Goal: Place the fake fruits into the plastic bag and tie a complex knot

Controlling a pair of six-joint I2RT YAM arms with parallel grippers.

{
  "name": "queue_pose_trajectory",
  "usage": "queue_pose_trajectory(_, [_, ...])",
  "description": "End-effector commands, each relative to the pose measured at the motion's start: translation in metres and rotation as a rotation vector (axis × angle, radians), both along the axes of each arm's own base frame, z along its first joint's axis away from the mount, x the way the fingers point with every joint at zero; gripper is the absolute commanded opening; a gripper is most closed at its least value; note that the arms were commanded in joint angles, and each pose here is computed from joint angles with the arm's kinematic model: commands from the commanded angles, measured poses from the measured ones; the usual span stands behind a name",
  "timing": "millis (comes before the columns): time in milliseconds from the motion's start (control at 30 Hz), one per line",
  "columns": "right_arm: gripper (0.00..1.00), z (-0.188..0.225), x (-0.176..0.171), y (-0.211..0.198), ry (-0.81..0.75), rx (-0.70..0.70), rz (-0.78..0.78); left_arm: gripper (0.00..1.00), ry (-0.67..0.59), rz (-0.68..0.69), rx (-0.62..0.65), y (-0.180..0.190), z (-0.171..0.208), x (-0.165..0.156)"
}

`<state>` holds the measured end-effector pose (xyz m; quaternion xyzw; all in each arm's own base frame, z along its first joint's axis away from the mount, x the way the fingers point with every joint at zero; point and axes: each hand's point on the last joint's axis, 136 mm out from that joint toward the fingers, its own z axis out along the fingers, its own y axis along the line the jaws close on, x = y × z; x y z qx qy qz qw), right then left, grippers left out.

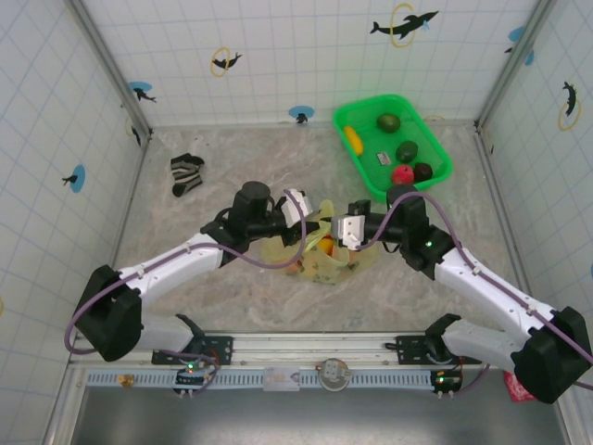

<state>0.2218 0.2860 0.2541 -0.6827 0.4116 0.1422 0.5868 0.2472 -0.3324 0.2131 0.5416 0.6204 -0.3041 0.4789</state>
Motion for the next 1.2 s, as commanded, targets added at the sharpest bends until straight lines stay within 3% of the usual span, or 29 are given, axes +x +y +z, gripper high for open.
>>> queue_pose_trajectory(0, [0.00, 0.006, 0.000, 0.003, 0.007, 0.020, 0.014, 0.37, -0.083, -0.017, -0.039, -0.002, 0.018, -0.001])
queue_pose_trajectory(567, [0.00, 0.002, 0.001, 0.005, 0.045, 0.022, 0.016, 0.27, -0.124, -0.155, -0.107, -0.006, 0.031, -0.028])
queue_pose_trajectory(667, [0.00, 0.000, 0.000, 0.006, 0.060, 0.023, 0.022, 0.20, -0.129, -0.159, -0.113, -0.007, 0.033, -0.028])
queue_pose_trajectory(833, [0.00, -0.001, 0.001, 0.006, 0.066, 0.022, 0.019, 0.01, -0.144, -0.151, -0.109, -0.007, 0.034, -0.026])
queue_pose_trajectory(967, [0.00, -0.007, 0.000, 0.005, 0.102, 0.001, 0.013, 0.00, -0.155, -0.146, -0.105, -0.005, 0.033, -0.027])
queue_pose_trajectory(1100, [0.07, -0.008, 0.000, 0.002, 0.112, 0.000, -0.001, 0.00, -0.152, -0.117, -0.101, -0.002, 0.029, -0.024])
queue_pose_trajectory(1167, [0.16, -0.007, 0.001, -0.001, 0.104, 0.006, -0.029, 0.00, -0.150, -0.087, -0.099, 0.000, 0.025, -0.020])
